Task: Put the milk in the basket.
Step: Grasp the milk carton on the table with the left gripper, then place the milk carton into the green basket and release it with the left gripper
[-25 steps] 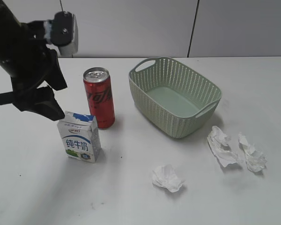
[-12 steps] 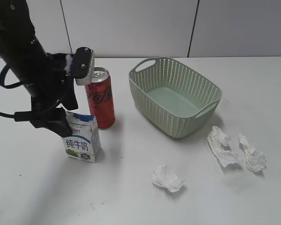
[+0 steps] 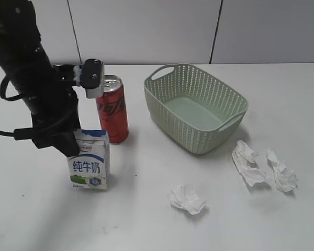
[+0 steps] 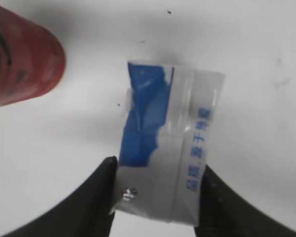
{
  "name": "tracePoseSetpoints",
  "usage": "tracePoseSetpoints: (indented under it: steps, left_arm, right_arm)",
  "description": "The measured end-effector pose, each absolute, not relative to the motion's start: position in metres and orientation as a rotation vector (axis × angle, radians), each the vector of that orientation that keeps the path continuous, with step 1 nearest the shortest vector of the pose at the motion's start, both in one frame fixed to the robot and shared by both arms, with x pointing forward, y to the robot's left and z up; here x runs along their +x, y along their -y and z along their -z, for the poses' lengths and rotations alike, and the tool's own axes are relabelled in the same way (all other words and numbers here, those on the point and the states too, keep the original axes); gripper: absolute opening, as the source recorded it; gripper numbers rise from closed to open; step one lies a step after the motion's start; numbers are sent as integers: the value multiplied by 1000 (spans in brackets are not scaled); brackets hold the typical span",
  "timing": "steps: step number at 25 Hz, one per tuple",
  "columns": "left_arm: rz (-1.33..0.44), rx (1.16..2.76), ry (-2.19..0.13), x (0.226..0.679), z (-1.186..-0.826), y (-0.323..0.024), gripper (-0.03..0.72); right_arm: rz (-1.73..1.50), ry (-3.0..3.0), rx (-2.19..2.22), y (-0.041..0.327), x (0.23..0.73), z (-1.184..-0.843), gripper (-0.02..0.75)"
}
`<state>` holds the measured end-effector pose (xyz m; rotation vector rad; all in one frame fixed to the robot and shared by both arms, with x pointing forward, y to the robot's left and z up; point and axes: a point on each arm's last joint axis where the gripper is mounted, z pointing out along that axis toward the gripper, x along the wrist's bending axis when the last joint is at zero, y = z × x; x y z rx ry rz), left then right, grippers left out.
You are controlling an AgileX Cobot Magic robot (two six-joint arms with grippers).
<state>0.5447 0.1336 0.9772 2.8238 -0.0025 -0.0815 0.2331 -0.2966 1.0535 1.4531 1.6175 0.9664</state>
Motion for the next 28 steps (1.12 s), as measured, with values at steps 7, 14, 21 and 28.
tracePoseSetpoints:
  steps: [7,14,21,28]
  left_arm:
    - [-179,2692,7,508,-1056,-118,330]
    - [-403,2456,-144,508,-1131,-70,329]
    - [-442,2482,-395,566,-1118,-11,329]
    - [-354,2510,-545,610,-1054,31,329]
  right_arm:
    - [-966,-1618,1453,297,233,-1054,587]
    - [-965,-1617,1453,297,233,-1054,587]
    - [-965,-1617,1453,297,233,-1054,587]
    - [-965,-1617,1453,297,233,-1054,587]
